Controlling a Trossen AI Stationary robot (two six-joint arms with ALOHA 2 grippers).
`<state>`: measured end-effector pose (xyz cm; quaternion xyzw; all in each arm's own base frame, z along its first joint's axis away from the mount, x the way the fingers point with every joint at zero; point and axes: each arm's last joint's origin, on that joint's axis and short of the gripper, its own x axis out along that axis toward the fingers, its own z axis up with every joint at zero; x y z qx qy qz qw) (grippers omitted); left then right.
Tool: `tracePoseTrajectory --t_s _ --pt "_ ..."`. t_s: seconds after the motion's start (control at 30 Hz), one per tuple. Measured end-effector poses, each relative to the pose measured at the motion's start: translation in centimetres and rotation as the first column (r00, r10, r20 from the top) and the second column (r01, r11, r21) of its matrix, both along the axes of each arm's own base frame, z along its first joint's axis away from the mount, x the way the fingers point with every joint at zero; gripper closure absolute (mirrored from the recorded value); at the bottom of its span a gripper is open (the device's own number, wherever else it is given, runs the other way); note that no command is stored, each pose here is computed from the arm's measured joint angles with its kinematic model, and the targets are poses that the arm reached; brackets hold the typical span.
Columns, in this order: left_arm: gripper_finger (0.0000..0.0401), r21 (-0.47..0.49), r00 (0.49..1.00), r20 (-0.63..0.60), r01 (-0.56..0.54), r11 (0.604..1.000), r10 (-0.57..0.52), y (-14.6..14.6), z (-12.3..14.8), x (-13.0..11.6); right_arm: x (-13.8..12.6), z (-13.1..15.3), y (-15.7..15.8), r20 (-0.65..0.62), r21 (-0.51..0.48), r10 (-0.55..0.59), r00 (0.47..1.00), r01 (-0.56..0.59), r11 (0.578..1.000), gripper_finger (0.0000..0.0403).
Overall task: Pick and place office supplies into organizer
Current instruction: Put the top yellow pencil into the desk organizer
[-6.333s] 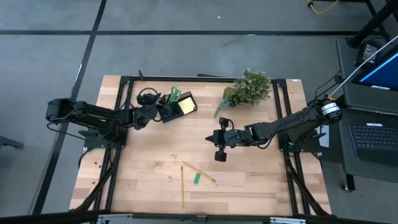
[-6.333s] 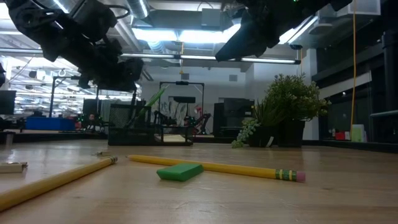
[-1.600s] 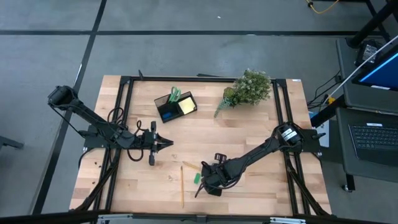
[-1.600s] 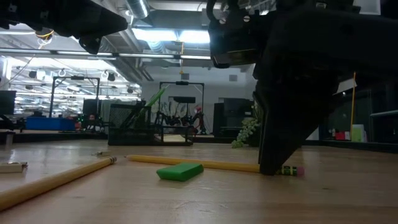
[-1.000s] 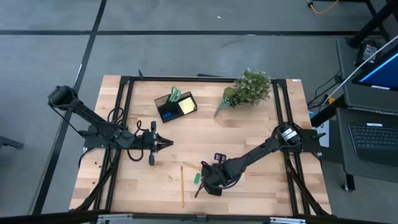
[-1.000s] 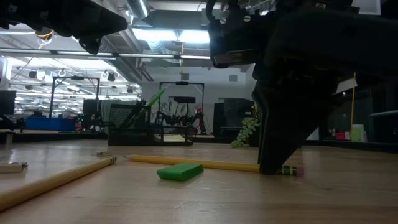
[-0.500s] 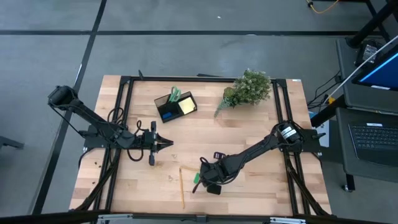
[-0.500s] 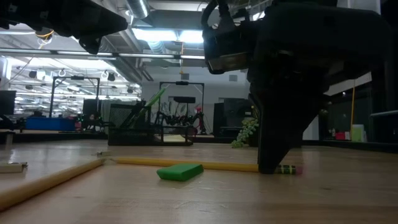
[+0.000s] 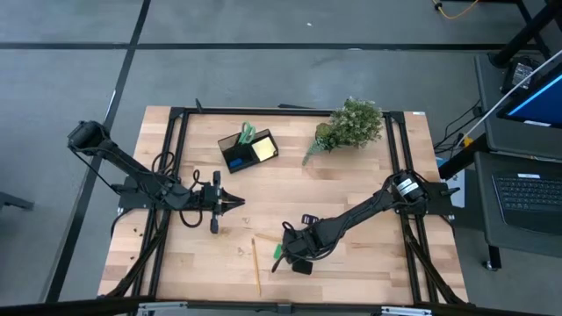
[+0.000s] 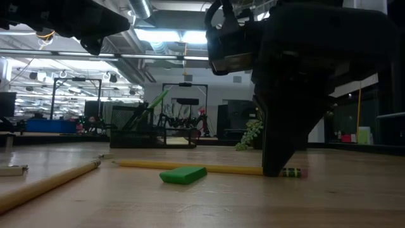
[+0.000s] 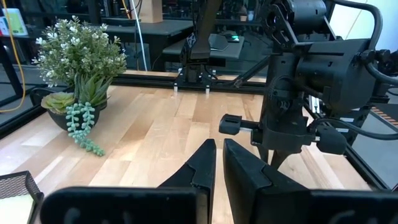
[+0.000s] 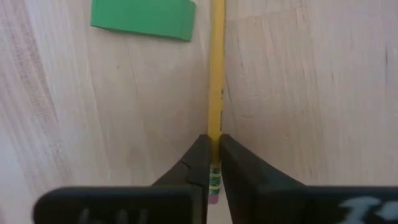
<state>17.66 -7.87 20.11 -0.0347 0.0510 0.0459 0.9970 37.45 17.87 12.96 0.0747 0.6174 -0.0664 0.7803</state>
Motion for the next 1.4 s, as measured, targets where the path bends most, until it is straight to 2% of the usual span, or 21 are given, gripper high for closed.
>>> tracePoseTrajectory --t_s 0.13,0.4,0.6,0.83,1.1,1.23,1.4 --pt "0.0373 0.000 1.000 0.000 0.000 1.000 0.000 0.0 0.0 0.0 0.0 0.0 0.0 0.000 0.000 -0.001 1.000 0.001 1.000 0.0390" --pt "0.0376 0.000 1.000 0.000 0.000 1.000 0.000 0.0 0.0 0.0 0.5 0.8 0.3 0.007 0.000 0.019 1.000 -0.019 1.000 0.0375" --pt "0.0375 0.000 1.000 0.000 0.000 1.000 0.000 0.0 0.0 0.0 1.3 2.3 0.2 0.015 -0.003 0.038 0.999 -0.038 0.999 0.0394" --pt "0.0374 0.001 1.000 0.000 0.000 1.000 0.000 0.0 0.0 0.0 1.7 3.8 -0.4 -0.007 -0.040 0.018 1.000 -0.018 0.999 0.0397" --pt "0.0376 0.003 1.000 0.000 0.001 1.000 -0.001 0.0 0.0 0.0 1.9 4.1 -0.6 0.000 -0.027 0.014 1.000 -0.014 1.000 0.0396" --pt "0.0373 0.008 1.000 -0.001 0.001 1.000 -0.001 0.0 0.0 0.0 2.5 4.3 -0.3 0.050 0.003 0.073 0.996 -0.073 0.997 0.0388" --pt "0.0375 0.008 1.000 -0.001 0.001 1.000 -0.001 0.0 0.0 0.0 3.3 4.6 -0.3 0.127 -0.004 0.158 0.979 -0.159 0.987 0.0355"
